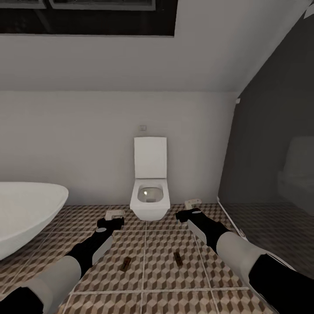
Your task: Take the four mousetraps from the cabinet in the bathroom and place them on the bathroom floor. Make sure all four end up on the same floor surface, and ensure that at least two of them are either under or directly next to the same bathroom sink.
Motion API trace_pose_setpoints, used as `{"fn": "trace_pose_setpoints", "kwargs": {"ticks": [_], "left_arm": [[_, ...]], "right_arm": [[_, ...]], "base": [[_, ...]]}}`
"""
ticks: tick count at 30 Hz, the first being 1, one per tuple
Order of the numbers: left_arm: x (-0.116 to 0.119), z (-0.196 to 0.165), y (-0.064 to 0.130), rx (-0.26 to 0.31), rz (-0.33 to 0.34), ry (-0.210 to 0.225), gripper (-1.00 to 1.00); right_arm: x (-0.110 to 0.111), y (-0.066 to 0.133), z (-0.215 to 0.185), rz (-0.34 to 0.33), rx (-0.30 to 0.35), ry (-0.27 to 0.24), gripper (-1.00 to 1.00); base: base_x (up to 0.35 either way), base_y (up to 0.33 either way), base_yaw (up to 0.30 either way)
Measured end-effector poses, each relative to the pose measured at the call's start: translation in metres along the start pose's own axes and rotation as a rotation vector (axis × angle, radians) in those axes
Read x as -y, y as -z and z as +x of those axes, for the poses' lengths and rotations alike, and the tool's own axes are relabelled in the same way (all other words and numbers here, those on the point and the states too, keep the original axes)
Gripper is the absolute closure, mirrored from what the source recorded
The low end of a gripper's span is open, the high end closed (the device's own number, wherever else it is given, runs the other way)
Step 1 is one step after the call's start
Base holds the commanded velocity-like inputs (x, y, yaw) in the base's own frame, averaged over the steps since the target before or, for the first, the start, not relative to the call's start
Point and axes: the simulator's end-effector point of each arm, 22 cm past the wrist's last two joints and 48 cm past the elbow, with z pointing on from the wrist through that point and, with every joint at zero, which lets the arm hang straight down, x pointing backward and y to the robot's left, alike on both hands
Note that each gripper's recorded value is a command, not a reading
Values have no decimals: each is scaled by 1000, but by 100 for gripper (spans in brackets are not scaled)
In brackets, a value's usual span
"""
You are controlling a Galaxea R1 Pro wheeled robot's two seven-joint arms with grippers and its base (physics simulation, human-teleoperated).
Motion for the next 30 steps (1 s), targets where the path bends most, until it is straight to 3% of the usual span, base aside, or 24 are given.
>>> {"fn": "trace_pose_setpoints", "kwargs": {"ticks": [30], "left_arm": [[-2,-59,18,1,-1,1,-100]], "right_arm": [[8,26,-54,-1,-1,0,-100]], "base": [[0,0,0]]}}
